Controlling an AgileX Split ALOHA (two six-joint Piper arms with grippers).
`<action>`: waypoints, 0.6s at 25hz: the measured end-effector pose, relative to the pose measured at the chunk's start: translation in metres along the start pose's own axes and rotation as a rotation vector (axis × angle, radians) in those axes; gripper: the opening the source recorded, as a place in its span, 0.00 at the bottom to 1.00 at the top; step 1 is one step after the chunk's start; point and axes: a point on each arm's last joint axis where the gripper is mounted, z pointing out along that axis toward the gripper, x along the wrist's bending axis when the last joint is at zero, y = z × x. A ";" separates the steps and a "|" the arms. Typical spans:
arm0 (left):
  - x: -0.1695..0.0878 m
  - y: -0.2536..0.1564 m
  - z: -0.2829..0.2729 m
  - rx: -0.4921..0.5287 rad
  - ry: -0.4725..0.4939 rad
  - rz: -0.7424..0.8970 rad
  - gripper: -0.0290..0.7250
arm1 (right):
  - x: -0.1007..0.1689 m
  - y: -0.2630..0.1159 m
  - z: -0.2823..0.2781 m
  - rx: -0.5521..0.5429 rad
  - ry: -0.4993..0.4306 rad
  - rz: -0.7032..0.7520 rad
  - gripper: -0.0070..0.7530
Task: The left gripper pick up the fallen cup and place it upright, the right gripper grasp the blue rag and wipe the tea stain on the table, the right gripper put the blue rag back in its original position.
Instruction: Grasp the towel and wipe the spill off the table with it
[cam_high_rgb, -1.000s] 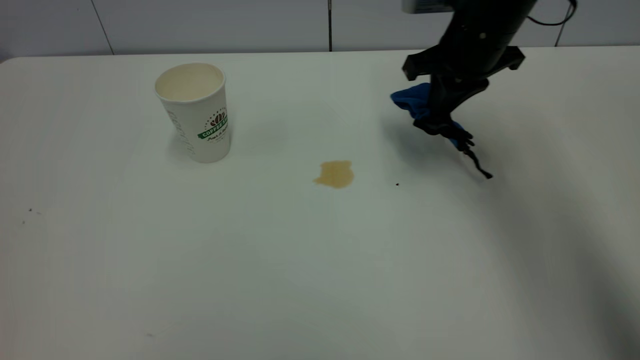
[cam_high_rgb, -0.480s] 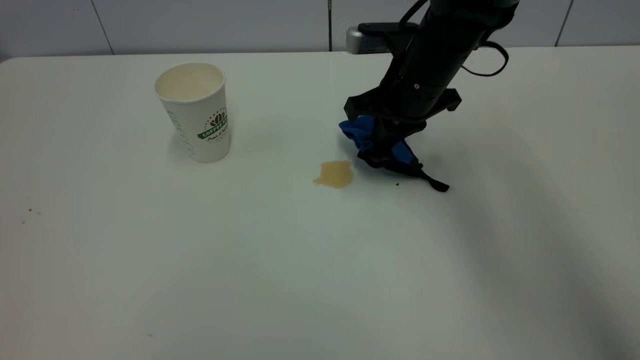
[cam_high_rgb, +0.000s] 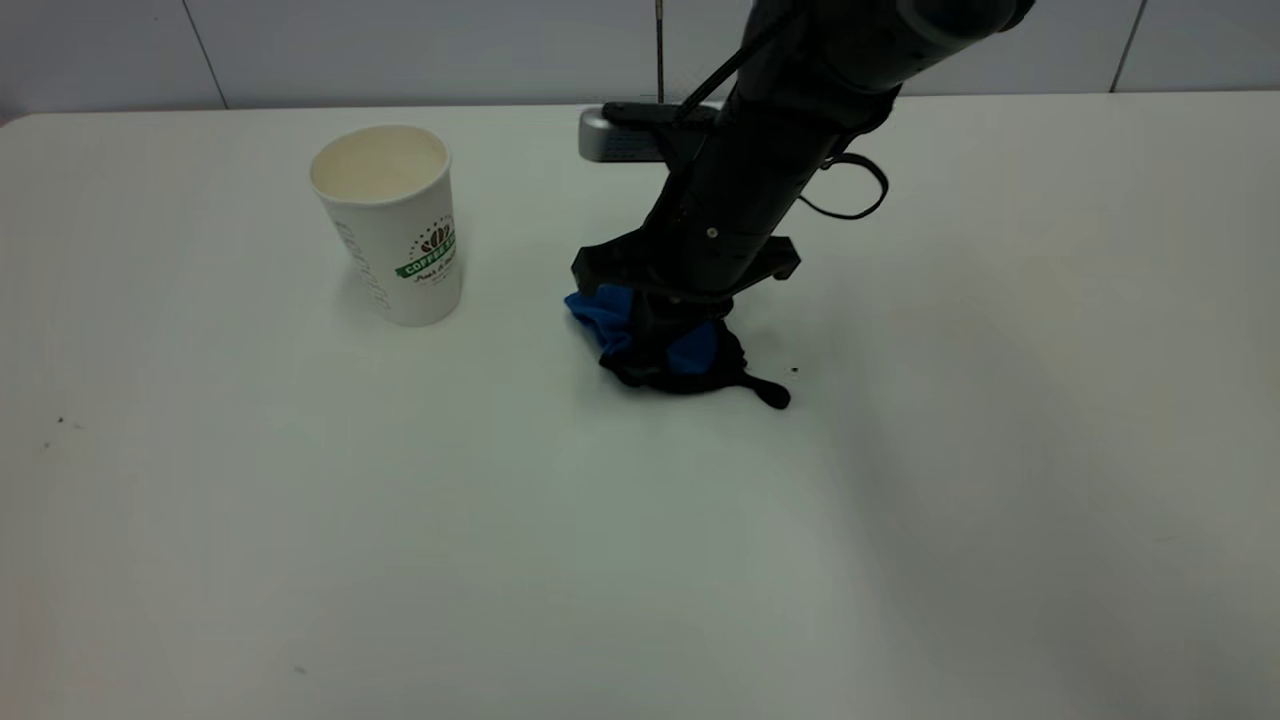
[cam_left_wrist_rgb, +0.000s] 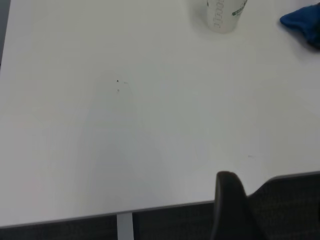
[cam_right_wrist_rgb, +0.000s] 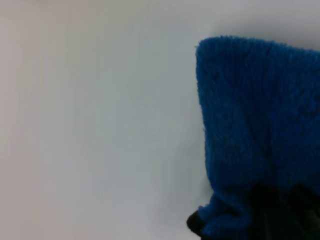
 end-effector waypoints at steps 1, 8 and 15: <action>0.000 0.000 0.000 0.000 0.000 0.000 0.63 | 0.004 0.000 0.002 0.008 0.010 -0.004 0.07; 0.000 0.000 0.000 0.000 0.000 0.000 0.63 | 0.015 -0.009 0.007 0.098 0.022 -0.024 0.07; 0.000 0.000 0.000 0.000 0.000 0.000 0.63 | -0.043 0.002 -0.007 0.088 -0.074 0.117 0.07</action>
